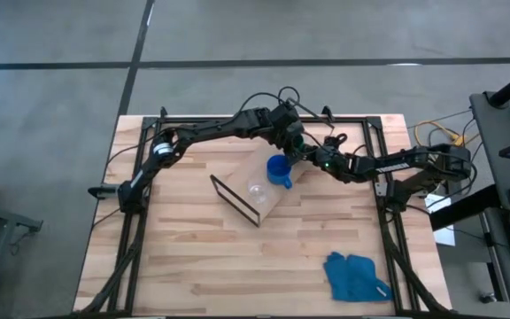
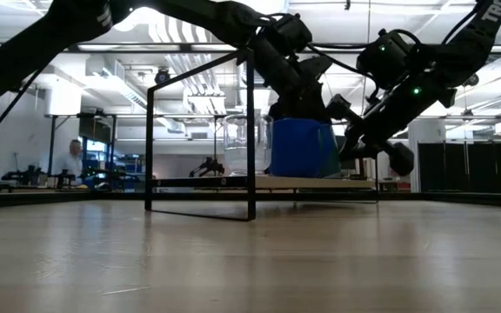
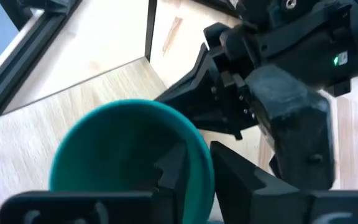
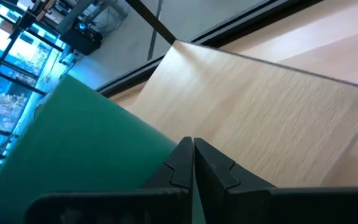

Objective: Stack small to large cups/mugs on shelf
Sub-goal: Put the green cup on the shelf, then adjust the blue mug and the green cup on the shelf

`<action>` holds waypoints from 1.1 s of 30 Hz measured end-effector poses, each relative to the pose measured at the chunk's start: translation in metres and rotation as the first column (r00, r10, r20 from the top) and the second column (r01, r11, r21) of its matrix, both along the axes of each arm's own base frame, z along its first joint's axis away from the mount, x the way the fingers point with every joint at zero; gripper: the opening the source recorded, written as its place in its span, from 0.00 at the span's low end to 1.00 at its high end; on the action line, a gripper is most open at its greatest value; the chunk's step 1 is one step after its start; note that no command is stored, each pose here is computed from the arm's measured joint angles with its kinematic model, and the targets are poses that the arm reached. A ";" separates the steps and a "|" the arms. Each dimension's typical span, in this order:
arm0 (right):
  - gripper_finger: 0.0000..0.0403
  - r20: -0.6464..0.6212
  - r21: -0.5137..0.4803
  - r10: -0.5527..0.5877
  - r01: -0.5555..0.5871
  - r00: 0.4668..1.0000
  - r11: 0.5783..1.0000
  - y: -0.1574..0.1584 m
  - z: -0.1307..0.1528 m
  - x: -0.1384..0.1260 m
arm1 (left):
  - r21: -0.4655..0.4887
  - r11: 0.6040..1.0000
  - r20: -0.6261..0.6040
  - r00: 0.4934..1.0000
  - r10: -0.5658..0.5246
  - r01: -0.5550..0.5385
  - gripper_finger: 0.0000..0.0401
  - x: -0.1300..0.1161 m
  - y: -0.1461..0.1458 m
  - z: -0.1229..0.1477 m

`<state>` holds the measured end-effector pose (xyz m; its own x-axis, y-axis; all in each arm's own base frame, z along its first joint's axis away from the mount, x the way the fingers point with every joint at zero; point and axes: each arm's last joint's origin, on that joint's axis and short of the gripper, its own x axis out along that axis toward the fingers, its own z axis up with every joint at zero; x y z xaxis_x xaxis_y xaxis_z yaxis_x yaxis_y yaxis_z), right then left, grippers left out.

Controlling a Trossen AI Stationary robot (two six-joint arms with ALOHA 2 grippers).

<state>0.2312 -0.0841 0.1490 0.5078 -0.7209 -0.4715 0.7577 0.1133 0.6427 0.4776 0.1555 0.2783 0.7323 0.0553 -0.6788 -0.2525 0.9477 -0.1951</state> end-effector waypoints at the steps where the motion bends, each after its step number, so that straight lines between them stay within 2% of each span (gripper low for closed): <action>1: 0.02 -0.004 -0.006 -0.004 0.004 1.000 1.000 0.000 0.000 0.000 | 0.000 1.000 0.001 1.000 0.001 -0.001 0.15 0.000 0.000 0.000; 14: 0.02 -0.023 -0.044 -0.056 0.055 0.998 0.998 -0.001 0.000 -0.002 | 0.007 1.000 -0.013 1.000 0.017 -0.017 0.16 0.000 0.001 -0.003; 33: 0.02 -0.044 -0.100 -0.043 0.039 0.998 0.994 -0.001 0.011 -0.005 | 0.027 0.999 0.013 1.000 0.017 -0.018 0.16 0.003 -0.002 0.000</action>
<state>0.2258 -0.0850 0.1598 0.4562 -0.7850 -0.4191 0.7917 0.1429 0.5939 0.4804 0.1533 0.2780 0.7394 0.0866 -0.6676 -0.2667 0.9483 -0.1723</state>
